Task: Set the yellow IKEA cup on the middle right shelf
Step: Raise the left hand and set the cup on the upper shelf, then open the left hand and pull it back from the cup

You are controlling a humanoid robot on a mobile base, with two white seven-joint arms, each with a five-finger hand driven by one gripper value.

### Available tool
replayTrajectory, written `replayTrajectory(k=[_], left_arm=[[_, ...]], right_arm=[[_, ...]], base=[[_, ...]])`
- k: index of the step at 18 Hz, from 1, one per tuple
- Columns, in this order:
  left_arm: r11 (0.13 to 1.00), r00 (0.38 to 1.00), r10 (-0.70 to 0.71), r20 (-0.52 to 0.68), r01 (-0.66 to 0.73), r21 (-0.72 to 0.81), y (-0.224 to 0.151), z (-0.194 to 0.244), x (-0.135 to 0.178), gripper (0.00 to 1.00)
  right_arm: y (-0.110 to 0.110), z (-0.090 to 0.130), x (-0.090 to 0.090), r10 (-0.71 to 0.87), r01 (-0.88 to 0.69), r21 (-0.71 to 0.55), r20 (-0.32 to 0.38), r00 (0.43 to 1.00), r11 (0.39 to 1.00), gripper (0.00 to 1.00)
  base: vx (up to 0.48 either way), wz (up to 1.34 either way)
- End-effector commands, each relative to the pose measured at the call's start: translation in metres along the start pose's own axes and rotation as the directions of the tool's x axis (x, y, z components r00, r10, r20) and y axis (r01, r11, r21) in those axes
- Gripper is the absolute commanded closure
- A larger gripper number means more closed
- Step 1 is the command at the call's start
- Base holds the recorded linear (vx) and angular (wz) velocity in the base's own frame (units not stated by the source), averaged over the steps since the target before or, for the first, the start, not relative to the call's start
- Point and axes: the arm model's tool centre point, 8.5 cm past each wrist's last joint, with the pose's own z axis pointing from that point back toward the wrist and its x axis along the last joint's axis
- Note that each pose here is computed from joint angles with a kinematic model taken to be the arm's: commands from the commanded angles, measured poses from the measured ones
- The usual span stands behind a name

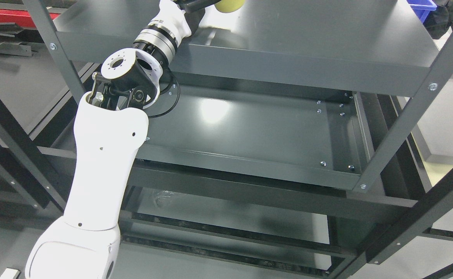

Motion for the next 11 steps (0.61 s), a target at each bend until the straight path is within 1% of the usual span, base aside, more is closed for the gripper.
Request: replayTrajectory(k=[1, 2, 3, 6, 11], left_arm=[[1.000, 0.999, 0.015, -0.047, -0.016, -0.016, 0.010, -0.003, -0.011, 0.06], [1.000, 0.999, 0.011, -0.040, -0.012, -0.022, 0.008, -0.002, -0.009, 0.03], [1.000, 0.999, 0.007, -0.031, -0.008, -0.029, 0.006, -0.001, -0.005, 0.01], [0.999, 1.000, -0.004, 0.007, 0.004, -0.047, -0.001, 0.001, 0.007, 0.01], [0.995, 0.993, -0.020, 0.119, 0.031, -0.092, -0.018, 0.014, 0.044, 0.01]], right_arm=[[-0.010, -0.001, -0.009, -0.003, 0.003, -0.012, -0.015, 1.000, 1.000, 0.01], [-0.010, -0.001, -0.009, -0.003, 0.003, -0.012, -0.015, 1.000, 1.000, 0.01], [-0.010, -0.001, -0.009, -0.003, 0.003, -0.012, -0.015, 1.000, 1.000, 0.01], [-0.010, -0.001, -0.009, -0.003, 0.003, -0.012, -0.015, 1.000, 1.000, 0.01], [-0.010, -0.001, -0.009, -0.003, 0.003, -0.012, -0.015, 1.000, 1.000, 0.01]], base=[[0.000, 0.00], [0.000, 0.00], [0.000, 0.00], [0.000, 0.00], [0.000, 0.00]])
